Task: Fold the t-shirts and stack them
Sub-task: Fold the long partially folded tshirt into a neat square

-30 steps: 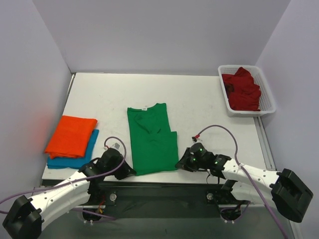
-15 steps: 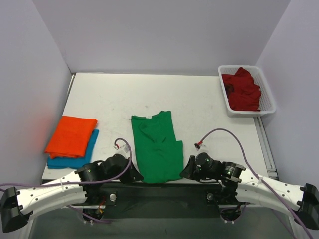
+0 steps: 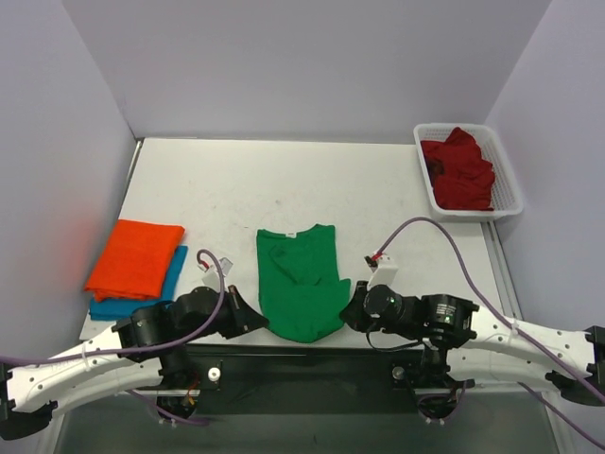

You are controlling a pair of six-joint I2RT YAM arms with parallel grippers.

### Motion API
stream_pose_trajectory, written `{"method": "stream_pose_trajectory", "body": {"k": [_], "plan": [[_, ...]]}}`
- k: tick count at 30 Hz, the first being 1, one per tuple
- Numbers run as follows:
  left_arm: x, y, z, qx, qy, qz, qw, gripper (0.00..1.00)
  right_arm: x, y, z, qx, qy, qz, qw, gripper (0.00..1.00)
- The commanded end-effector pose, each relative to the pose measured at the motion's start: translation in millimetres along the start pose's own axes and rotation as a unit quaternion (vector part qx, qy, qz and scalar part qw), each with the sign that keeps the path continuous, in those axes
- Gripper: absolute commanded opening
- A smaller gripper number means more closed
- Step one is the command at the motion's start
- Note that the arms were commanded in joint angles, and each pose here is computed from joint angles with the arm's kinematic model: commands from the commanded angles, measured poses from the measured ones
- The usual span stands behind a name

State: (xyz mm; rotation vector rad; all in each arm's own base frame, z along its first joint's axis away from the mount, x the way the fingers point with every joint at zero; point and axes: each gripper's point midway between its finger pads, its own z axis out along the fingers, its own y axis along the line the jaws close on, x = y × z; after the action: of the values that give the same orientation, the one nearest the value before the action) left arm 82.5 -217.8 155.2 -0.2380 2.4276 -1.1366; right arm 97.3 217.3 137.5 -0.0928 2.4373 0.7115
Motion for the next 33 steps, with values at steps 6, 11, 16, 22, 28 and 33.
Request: {"method": "stream_pose_trajectory", "body": {"k": [6, 11, 16, 22, 28, 33], "plan": [[-51.3, -31.6, -3.7, 0.006, -0.090, -0.018, 0.996, 0.00, -64.0, -8.7, 1.0, 0.062, -0.042, -0.013, 0.997, 0.00], [-85.6, -38.1, 10.3, 0.012, -0.094, -0.030, 0.995, 0.00, -98.1, 7.5, 10.4, 0.050, -0.033, -0.013, 0.998, 0.00], [-137.8, -34.6, 32.3, 0.029, -0.099, -0.061, 0.993, 0.00, -134.0, 10.5, 35.1, 0.031, -0.011, 0.007, 0.999, 0.00], [-214.5, -12.9, 62.0, 0.023, -0.129, -0.104, 0.986, 0.00, -207.9, -0.5, 85.0, 0.012, 0.005, 0.055, 0.998, 0.01], [-296.6, 29.0, 119.4, -0.008, -0.132, -0.103, 0.986, 0.00, -259.7, -20.5, 165.5, -0.006, 0.041, 0.092, 0.995, 0.11], [-329.2, 58.5, 154.9, -0.016, -0.129, -0.103, 0.986, 0.60, -292.9, -43.3, 211.8, -0.024, 0.046, 0.118, 0.992, 0.53]]}}
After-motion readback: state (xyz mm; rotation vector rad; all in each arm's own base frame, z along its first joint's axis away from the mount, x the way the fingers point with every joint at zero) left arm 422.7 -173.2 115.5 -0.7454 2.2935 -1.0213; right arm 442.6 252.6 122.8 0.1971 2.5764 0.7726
